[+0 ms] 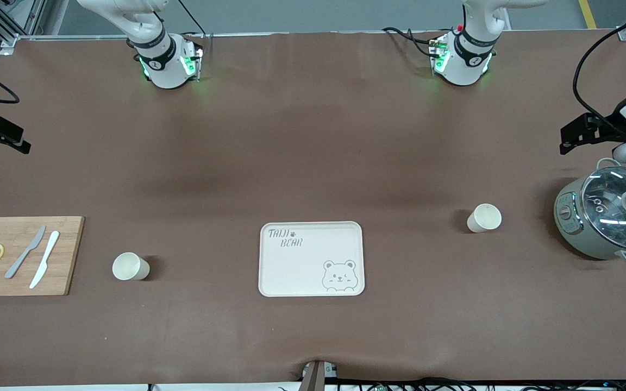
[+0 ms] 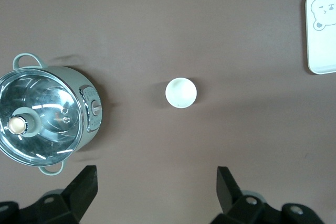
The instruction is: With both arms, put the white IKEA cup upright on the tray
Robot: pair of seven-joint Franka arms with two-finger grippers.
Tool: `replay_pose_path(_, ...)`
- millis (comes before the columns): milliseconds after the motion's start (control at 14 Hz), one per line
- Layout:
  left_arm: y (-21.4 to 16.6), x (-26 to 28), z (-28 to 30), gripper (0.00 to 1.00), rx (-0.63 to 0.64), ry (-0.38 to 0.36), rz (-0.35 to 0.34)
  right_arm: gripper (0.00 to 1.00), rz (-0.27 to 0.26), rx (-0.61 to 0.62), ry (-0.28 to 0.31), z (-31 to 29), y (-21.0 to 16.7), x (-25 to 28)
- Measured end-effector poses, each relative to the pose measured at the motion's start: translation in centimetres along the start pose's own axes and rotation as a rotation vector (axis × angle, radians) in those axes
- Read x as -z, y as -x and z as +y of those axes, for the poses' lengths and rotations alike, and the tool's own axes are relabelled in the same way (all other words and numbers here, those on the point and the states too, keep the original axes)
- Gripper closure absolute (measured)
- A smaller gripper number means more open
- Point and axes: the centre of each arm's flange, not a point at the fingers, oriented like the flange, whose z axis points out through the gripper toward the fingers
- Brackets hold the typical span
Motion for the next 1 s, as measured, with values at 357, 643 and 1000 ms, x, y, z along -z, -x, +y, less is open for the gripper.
replay_pose_path(357,-0.1,-0.3,0.2,0.00,0.007,0.000,-0.002,0.00,0.002,0.003,0.000,0.0,0.0,0.0)
replay_pose_path(643,-0.4,-7.8,-0.1,0.00,-0.011,0.004,-0.030,0.00,0.002,0.003,0.000,0.0,0.0,0.0)
replay_pose_path(1000,2.1,-23.7,-0.7,0.00,-0.011,0.007,-0.010,0.00,0.013,0.002,0.003,0.1,-0.6,-0.4)
